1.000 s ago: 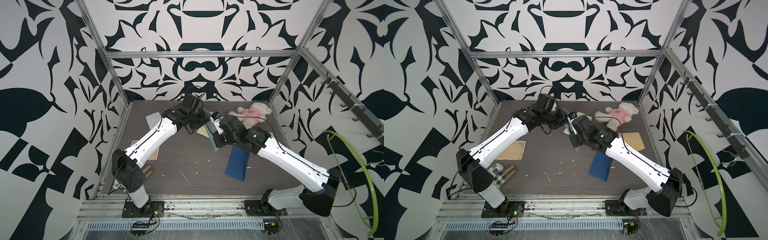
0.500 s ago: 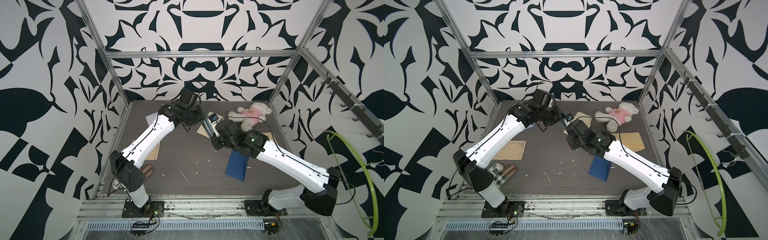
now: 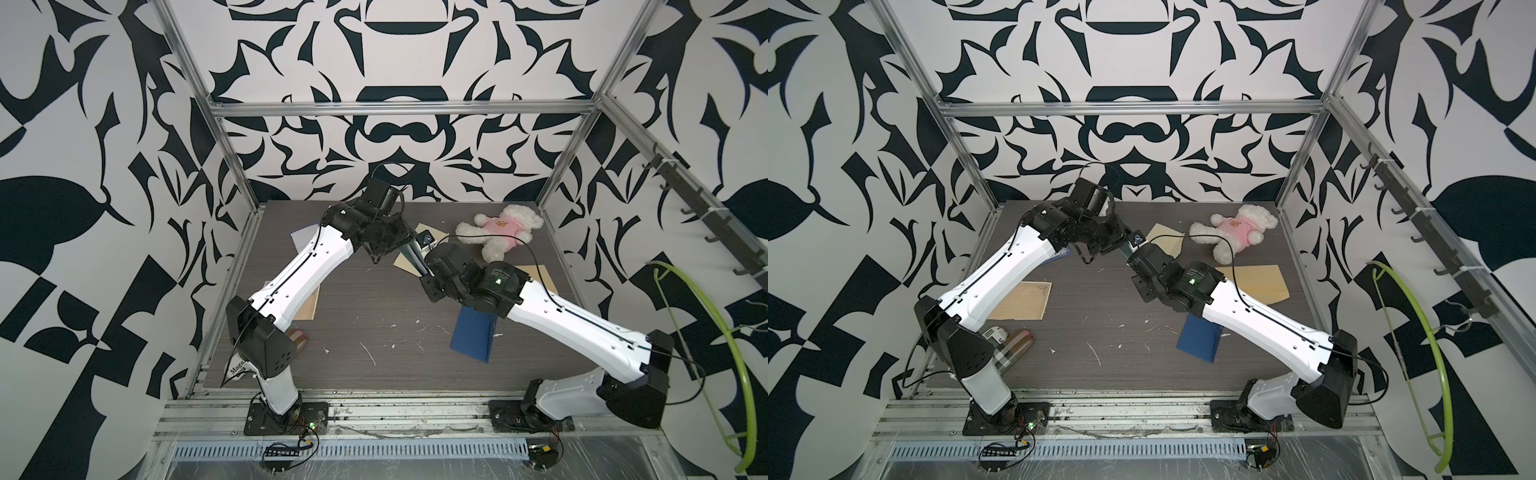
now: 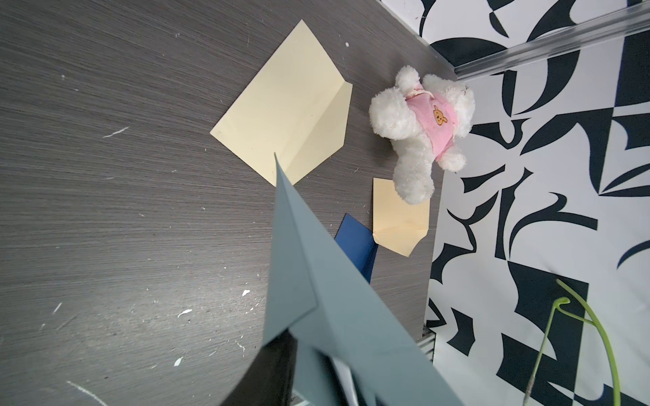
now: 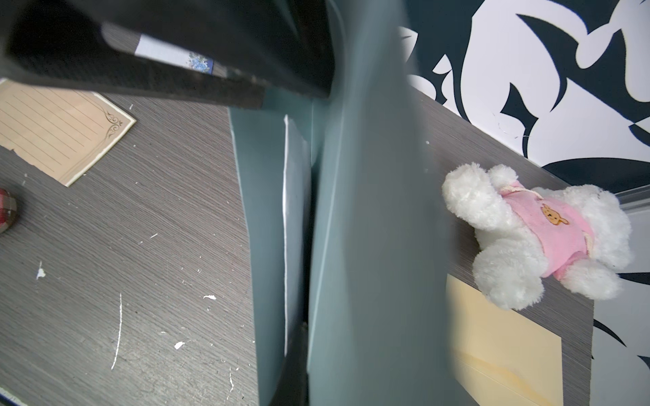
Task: Take the letter paper out of the envelope
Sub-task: Take out the letter paper from the envelope.
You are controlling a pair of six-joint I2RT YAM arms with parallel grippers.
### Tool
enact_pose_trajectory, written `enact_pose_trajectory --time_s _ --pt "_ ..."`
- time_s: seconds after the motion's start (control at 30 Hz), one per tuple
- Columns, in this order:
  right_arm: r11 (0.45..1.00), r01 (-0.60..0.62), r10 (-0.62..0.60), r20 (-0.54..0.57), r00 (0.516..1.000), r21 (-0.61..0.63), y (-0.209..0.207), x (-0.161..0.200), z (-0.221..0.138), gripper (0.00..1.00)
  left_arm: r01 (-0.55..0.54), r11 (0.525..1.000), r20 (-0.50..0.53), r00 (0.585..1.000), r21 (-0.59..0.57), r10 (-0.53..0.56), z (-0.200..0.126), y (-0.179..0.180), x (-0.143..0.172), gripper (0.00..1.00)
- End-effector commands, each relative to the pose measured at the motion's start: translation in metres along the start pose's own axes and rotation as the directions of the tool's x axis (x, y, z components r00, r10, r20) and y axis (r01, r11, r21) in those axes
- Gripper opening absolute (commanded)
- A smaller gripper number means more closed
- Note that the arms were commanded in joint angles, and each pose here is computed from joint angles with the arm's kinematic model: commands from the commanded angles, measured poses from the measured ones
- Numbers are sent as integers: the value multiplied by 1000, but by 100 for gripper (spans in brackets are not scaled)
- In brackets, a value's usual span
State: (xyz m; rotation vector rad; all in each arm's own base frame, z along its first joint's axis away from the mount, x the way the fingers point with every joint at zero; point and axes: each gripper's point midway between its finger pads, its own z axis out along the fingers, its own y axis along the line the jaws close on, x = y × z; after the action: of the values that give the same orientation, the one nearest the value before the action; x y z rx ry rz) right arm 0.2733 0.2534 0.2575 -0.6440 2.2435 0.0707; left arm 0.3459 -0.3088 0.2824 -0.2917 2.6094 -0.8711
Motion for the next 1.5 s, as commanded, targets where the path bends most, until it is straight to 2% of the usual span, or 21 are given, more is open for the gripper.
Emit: enact_pose_trajectory --time_s 0.0,0.23,0.57,0.87,1.2,1.47 --pt "1000 -26 24 104 994 18 -4 -26 -16 0 28 999 -39 999 -43 -30 10 10 4 40" --pt "999 -26 20 120 993 47 -7 -34 -15 0 30 999 -113 993 -40 -34 17 6 23 39" --pt "995 2 -21 183 983 102 0 -46 -15 0 42 997 -142 989 -61 -50 23 9 34 34" --pt "979 76 -124 253 959 191 17 -52 -14 0 46 997 -130 990 -67 -55 24 11 33 30" --pt "964 127 -193 289 938 232 28 -57 -8 0 54 997 -120 991 -61 -61 22 10 32 27" --pt "952 154 -231 292 928 264 33 -54 -5 0 58 997 -113 992 -56 -64 22 9 31 17"
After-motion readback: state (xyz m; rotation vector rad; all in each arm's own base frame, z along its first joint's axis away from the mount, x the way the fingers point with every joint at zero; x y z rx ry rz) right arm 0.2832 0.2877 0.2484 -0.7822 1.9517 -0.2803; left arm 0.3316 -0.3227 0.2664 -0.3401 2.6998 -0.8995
